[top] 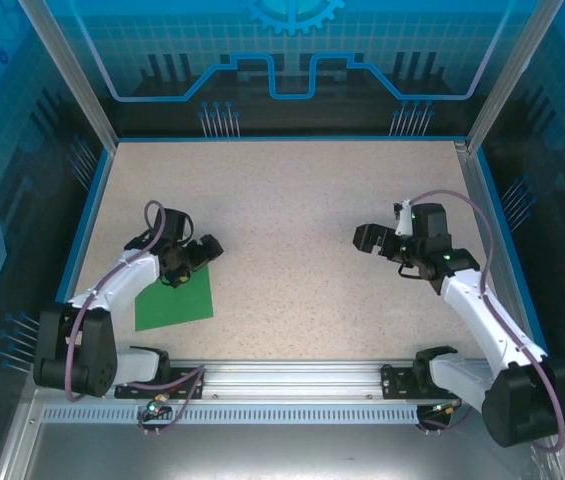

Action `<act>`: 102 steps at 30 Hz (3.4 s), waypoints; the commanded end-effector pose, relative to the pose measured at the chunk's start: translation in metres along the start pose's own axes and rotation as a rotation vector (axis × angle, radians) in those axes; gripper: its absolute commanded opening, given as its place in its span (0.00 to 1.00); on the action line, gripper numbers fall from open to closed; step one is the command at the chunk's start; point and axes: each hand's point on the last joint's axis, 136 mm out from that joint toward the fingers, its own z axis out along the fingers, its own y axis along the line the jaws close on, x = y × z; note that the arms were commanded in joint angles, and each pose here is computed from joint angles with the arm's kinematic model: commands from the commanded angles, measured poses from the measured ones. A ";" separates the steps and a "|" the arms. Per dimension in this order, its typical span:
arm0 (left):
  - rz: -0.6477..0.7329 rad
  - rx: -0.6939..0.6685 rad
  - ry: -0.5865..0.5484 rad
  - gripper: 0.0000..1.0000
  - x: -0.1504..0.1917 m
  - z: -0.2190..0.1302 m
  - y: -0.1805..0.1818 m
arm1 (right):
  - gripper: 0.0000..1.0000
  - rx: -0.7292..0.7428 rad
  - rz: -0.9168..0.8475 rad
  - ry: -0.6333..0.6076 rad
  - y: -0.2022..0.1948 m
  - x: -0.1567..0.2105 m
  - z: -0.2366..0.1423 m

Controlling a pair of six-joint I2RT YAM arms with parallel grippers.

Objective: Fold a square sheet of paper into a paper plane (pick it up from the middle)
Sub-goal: Move the square sheet of paper to the center of the table.

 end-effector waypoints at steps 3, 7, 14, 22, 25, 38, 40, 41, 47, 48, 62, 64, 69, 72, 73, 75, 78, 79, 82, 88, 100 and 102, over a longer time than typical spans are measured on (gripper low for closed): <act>-0.064 -0.082 0.042 0.99 0.022 0.008 0.024 | 0.99 -0.006 -0.013 0.090 0.017 0.009 0.015; -0.037 -0.084 0.089 0.99 0.034 0.022 0.015 | 0.99 0.002 -0.030 0.133 0.025 0.012 0.031; -0.053 -0.033 0.170 0.99 0.057 0.049 -0.012 | 0.99 0.070 -0.062 0.177 0.028 0.016 0.050; 0.020 0.105 0.253 0.99 0.085 0.070 -0.106 | 0.99 0.160 -0.029 0.176 0.009 0.026 0.047; 0.058 0.170 0.279 0.99 0.096 0.075 -0.151 | 0.99 0.210 -0.022 0.168 0.000 0.027 0.040; 0.139 0.256 -0.040 0.99 0.035 -0.020 -0.171 | 0.99 0.010 -0.012 0.150 0.062 0.026 0.046; 0.100 0.220 -0.105 0.99 0.017 -0.034 -0.136 | 0.99 -0.022 -0.027 0.163 0.081 0.031 0.059; 0.084 0.194 -0.150 0.99 0.008 -0.045 -0.117 | 0.99 -0.043 -0.036 0.170 0.092 0.033 0.067; 0.056 0.101 -0.345 0.99 -0.009 -0.081 -0.030 | 0.99 -0.005 -0.175 0.325 0.152 0.061 0.125; 0.045 0.091 -0.359 0.99 -0.008 -0.084 -0.019 | 0.99 0.019 -0.196 0.354 0.158 0.069 0.137; -0.067 0.029 -0.452 0.99 -0.003 -0.082 0.033 | 0.93 -0.076 -0.166 0.510 0.212 0.111 0.207; -0.086 0.025 -0.469 0.99 -0.006 -0.082 0.034 | 0.92 -0.067 -0.161 0.529 0.210 0.117 0.213; -0.087 0.060 -0.480 0.99 -0.011 -0.082 0.024 | 0.91 -0.015 -0.151 0.585 0.199 0.130 0.228; -0.071 0.074 -0.464 0.99 -0.011 -0.079 0.019 | 0.91 0.029 -0.138 0.593 0.187 0.134 0.237; -0.065 0.079 -0.455 0.99 -0.010 -0.078 0.017 | 0.91 0.061 -0.128 0.597 0.178 0.135 0.239; -0.047 0.098 -0.433 0.99 -0.008 -0.075 0.011 | 0.90 0.114 -0.106 0.598 0.160 0.136 0.239; 0.000 0.149 -0.390 0.99 -0.004 -0.070 -0.002 | 0.89 0.174 -0.075 0.579 0.131 0.129 0.230; 0.011 0.166 -0.371 0.99 -0.001 -0.068 -0.006 | 0.88 0.189 -0.071 0.571 0.122 0.126 0.224; 0.032 0.227 -0.311 0.99 0.006 -0.059 -0.020 | 0.88 0.256 -0.040 0.541 0.084 0.116 0.203; 0.073 0.332 -0.214 0.99 0.014 -0.045 -0.048 | 0.88 0.361 0.032 0.504 0.011 0.102 0.159; 0.164 0.399 -0.090 0.99 0.028 -0.028 -0.086 | 0.88 0.349 -0.031 0.476 0.007 0.077 0.140; 0.180 0.392 -0.087 0.99 0.030 -0.027 -0.086 | 0.89 0.338 -0.087 0.443 0.018 0.064 0.141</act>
